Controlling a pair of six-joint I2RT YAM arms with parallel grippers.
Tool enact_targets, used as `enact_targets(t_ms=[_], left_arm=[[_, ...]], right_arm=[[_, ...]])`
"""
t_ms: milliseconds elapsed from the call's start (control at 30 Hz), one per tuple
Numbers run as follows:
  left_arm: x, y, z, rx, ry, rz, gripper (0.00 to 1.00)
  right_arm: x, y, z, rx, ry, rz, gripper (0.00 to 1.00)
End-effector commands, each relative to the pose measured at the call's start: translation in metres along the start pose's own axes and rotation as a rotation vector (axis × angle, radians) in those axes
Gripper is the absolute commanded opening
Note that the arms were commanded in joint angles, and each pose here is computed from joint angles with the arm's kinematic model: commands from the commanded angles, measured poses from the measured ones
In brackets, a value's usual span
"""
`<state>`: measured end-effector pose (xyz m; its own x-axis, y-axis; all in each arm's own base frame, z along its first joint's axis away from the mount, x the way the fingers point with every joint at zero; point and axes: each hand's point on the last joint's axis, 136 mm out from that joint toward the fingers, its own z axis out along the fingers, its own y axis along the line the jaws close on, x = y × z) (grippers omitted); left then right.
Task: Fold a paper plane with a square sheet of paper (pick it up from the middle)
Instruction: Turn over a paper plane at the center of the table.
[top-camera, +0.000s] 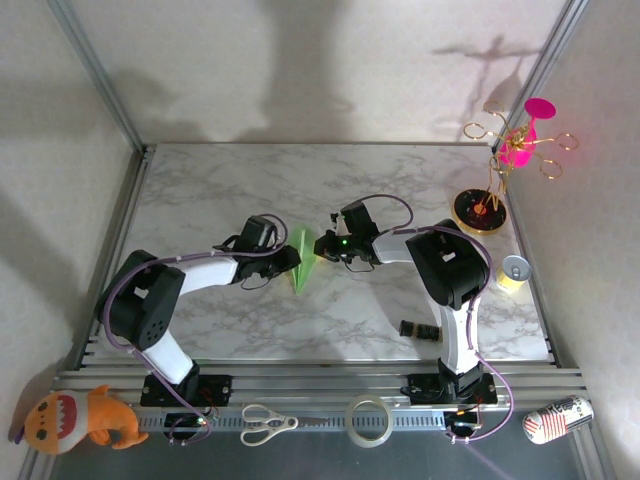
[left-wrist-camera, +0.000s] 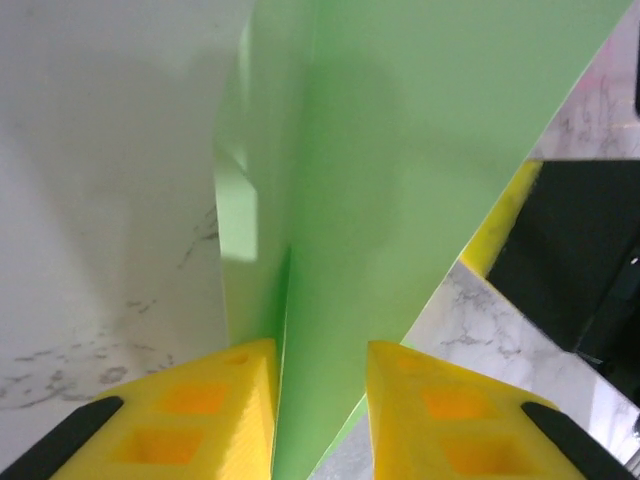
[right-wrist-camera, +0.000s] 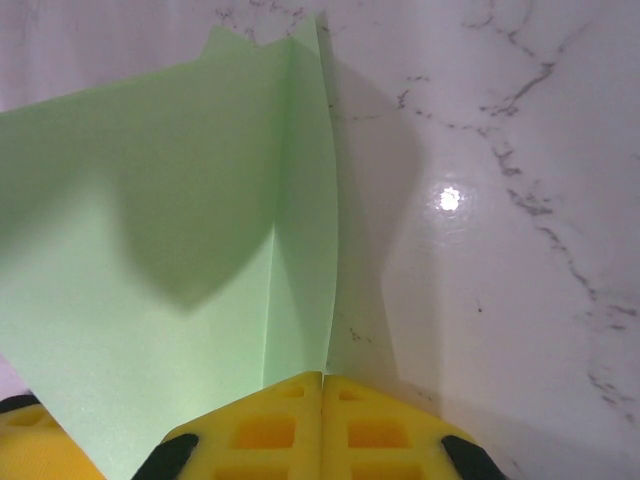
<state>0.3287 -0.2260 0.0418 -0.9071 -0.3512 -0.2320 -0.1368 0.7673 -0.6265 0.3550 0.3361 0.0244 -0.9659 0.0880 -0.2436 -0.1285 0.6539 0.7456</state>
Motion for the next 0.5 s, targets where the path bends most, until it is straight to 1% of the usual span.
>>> enact_targets(t_ms=[0,167,267,367,467], left_arm=[[0.0019,-0.0021,0.0034,-0.055,0.007,0.063,0.31],[0.0052,0.0048,0.0087,-0.167,0.004,0.142,0.33],[0.0046,0.0033,0.0096,-0.192,-0.004,0.167,0.33],[0.0026,0.0023,0.0077,-0.218,-0.018,0.189,0.31],[0.0029,-0.0021,0.0063,-0.2,-0.02,0.197,0.28]], right_arm=[[-0.0025,0.0001,0.0026,-0.006,0.016,0.0,0.02],[-0.0038,0.0006,0.0025,-0.006,0.014,0.0,0.02],[-0.0034,0.0,0.0024,-0.003,0.014,0.001,0.02],[-0.004,0.001,0.0019,-0.004,0.013,0.0,0.02],[-0.005,0.0027,0.0013,-0.006,0.011,-0.002,0.02]])
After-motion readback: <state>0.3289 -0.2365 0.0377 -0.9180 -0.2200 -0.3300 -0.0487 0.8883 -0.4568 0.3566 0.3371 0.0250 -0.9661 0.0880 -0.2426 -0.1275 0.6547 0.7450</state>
